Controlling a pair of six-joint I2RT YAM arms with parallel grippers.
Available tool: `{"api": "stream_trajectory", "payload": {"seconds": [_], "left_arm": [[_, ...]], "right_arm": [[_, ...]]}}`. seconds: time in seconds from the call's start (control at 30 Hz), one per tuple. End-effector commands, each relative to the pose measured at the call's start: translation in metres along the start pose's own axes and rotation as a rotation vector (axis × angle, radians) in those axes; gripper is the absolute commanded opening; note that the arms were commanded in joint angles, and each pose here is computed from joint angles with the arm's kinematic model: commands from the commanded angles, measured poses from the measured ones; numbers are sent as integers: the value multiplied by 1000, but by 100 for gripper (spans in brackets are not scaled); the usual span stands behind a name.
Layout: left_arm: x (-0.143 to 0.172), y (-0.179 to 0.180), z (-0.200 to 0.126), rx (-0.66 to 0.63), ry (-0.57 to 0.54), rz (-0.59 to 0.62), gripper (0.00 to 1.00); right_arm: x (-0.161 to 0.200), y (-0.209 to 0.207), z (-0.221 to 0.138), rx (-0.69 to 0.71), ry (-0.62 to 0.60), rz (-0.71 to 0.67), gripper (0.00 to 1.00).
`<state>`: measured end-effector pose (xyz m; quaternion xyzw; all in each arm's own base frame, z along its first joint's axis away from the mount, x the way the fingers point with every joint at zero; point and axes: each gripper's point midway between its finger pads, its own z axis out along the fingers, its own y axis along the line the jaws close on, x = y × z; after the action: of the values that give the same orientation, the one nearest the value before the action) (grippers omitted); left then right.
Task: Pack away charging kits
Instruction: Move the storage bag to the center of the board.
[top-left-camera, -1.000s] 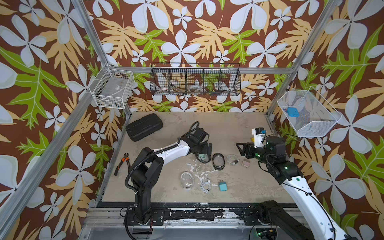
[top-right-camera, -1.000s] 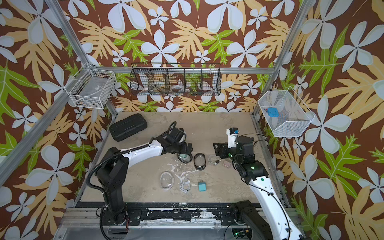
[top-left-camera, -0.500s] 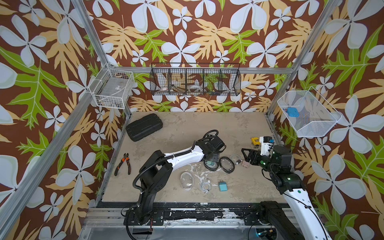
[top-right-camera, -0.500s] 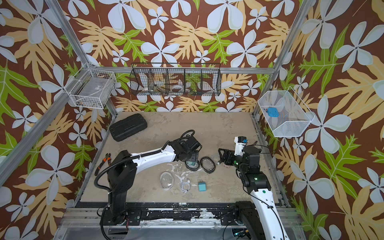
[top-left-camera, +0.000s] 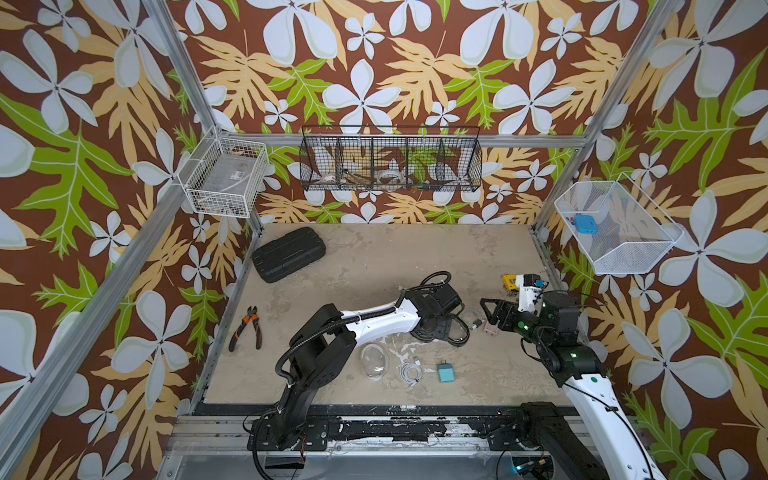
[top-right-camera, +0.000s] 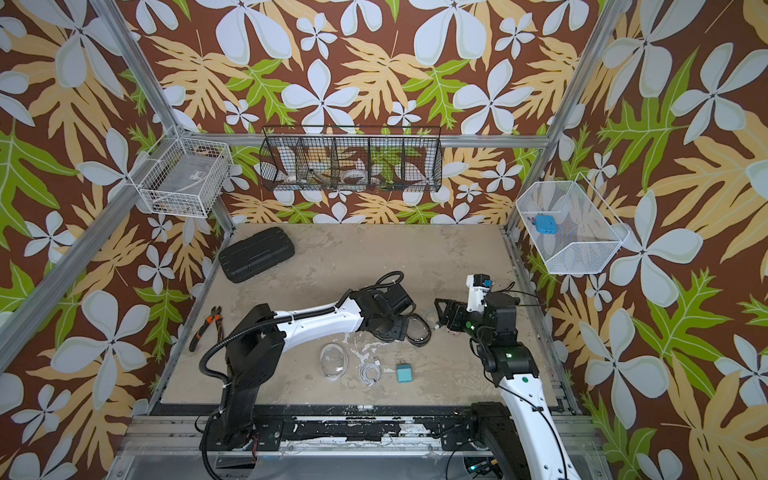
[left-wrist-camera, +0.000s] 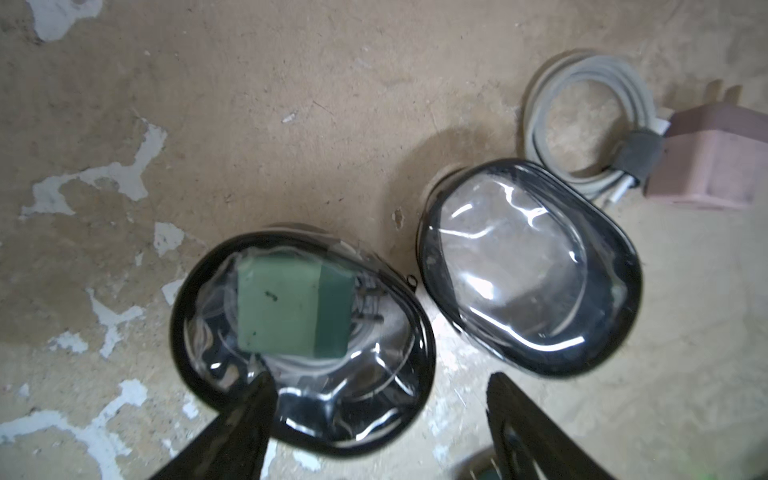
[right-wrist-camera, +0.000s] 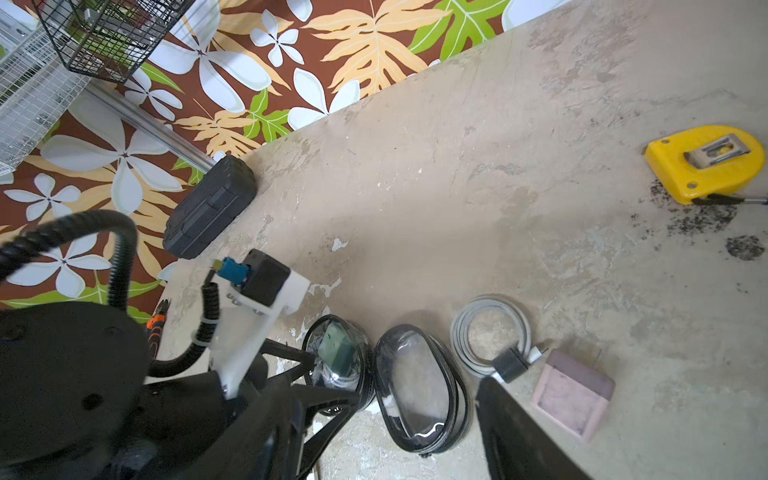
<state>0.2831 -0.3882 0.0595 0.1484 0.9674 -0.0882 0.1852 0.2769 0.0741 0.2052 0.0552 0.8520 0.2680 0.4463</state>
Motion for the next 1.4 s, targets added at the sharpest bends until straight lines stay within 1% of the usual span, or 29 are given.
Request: {"api": "stream_trajectory", "payload": {"seconds": [0.0, 0.07, 0.17, 0.27, 0.33, 0.4, 0.47, 0.53, 0.6, 0.7, 0.8, 0.93, 1.0, 1.07, 1.17, 1.27, 1.37], "left_arm": [[8, 20, 16, -114, 32, 60, 81], [11, 33, 20, -168, 28, 70, 81], [11, 60, 24, -213, 33, 54, 80], [1, 89, 17, -266, 15, 44, 79], [-11, 92, 6, -270, -6, 57, 79], [-23, 85, -7, -258, -16, 64, 79], [-33, 68, -21, -202, -32, 59, 81], [-39, 47, -36, -131, -40, 39, 86], [-39, 24, -45, -41, -34, 2, 88], [-44, -13, -50, 96, -35, -68, 92], [-56, -33, -40, 152, -36, -148, 93], [-73, -58, -22, 156, -50, -192, 93], [-78, -69, -8, 132, -45, -189, 94], [-75, -81, 5, 126, -17, -174, 94], [-56, -92, 20, 74, 15, -126, 93], [-28, -88, 26, 11, 28, -76, 90], [-4, -72, 25, -33, 32, -36, 88]], "right_arm": [[-6, 3, 2, -10, -14, -11, 72], [-7, 3, 3, -12, -17, -13, 72], [-7, 2, 4, -12, -17, -11, 72], [-7, 3, 6, -19, -10, -5, 72], [-7, 4, 6, -23, -12, -1, 72], [-8, 4, 6, -29, -14, 3, 72], [-6, 5, 7, -36, -9, 10, 72], [-4, 4, 6, -35, -7, 13, 72], [0, 0, 5, -23, -5, 20, 72], [3, -14, -2, 0, -41, 81, 72], [2, -27, -9, -4, -77, 165, 72], [9, -31, -10, 0, -90, 194, 72], [15, -34, -9, 0, -86, 206, 72], [18, -38, -10, 16, -89, 207, 72], [16, -38, -18, 31, -117, 192, 72], [13, -37, -22, 40, -133, 186, 72], [14, -36, -21, 31, -131, 186, 72]]}}
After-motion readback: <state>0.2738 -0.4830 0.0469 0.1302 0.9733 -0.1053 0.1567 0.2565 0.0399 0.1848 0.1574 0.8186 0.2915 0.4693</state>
